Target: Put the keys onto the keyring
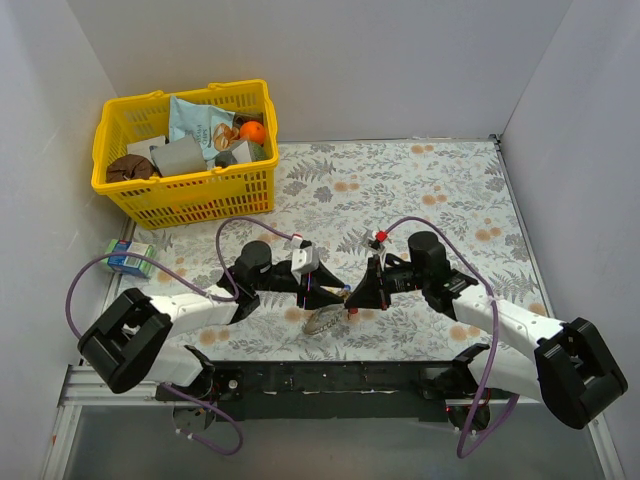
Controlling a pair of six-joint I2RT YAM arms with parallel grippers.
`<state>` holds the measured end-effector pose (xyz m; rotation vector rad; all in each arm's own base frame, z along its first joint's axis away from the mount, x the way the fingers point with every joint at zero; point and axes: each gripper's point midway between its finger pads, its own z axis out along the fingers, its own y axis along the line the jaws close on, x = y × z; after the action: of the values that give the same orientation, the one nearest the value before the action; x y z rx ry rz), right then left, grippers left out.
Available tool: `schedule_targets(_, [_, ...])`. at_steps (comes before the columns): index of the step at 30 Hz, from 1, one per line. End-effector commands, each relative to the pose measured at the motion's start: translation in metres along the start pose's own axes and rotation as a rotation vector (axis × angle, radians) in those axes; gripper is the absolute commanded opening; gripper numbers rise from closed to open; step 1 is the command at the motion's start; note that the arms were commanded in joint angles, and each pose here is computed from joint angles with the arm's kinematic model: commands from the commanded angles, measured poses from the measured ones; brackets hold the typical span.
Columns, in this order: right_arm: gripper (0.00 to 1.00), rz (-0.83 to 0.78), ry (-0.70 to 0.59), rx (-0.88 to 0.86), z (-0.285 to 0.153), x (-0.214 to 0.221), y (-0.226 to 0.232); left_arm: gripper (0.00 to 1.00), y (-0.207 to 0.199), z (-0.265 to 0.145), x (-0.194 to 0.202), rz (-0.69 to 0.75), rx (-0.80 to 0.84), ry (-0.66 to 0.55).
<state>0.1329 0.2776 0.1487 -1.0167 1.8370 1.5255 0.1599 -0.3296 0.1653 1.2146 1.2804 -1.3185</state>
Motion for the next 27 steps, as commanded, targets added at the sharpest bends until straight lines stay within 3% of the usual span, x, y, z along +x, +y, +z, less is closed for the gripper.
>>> schedule_targets(1, [0.01,-0.055,0.06,0.01,-0.001,-0.002,-0.001,0.4,0.003,-0.002,0.008,0.039,0.017,0.124])
schedule_targets(7, [0.01,-0.071,0.139,0.068,-0.008,0.003,-0.007,0.4,-0.008,0.0,0.026,-0.008,0.159,0.24])
schedule_targets(27, [0.01,-0.108,0.224,0.095,-0.013,0.016,-0.015,0.4,-0.001,0.017,0.025,-0.066,0.248,0.265])
